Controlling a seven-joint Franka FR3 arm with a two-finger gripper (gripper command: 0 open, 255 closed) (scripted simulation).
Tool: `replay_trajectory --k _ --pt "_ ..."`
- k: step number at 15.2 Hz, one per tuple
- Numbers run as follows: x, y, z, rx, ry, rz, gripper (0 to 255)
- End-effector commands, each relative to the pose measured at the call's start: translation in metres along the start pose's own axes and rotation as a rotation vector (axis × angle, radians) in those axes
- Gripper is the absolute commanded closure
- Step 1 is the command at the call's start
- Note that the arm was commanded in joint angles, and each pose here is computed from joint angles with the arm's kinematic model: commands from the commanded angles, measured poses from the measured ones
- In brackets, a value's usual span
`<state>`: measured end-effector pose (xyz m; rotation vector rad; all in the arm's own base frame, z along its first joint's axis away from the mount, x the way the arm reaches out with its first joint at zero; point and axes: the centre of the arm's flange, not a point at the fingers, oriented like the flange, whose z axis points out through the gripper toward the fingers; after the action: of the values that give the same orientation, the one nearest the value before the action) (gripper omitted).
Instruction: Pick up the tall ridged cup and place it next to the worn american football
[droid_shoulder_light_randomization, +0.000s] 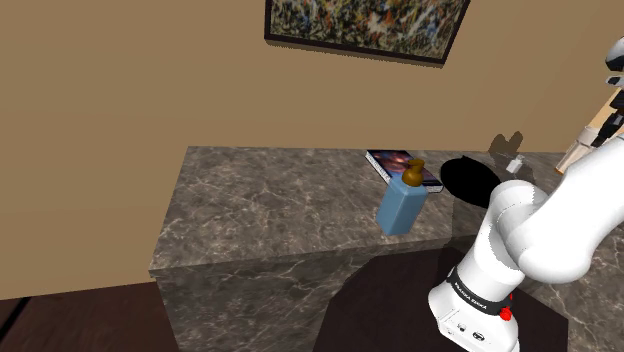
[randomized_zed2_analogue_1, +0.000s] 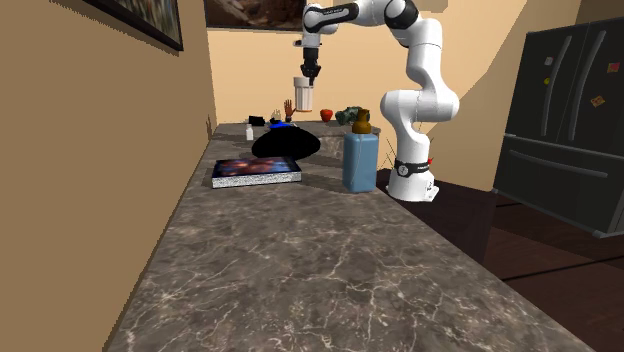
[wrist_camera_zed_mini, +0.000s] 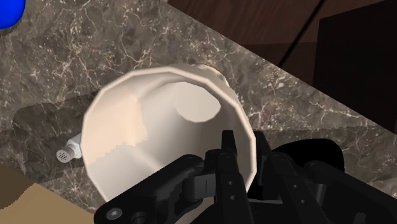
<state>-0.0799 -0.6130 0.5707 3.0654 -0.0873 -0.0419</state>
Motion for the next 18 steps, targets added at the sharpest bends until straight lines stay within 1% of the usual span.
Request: replay_trajectory --k 1,18 --pt "0.0 0.0 0.011 -0.001 0.0 0.0 255" --pt "0.003 -0.007 0.1 -0.001 0.0 0.0 255"
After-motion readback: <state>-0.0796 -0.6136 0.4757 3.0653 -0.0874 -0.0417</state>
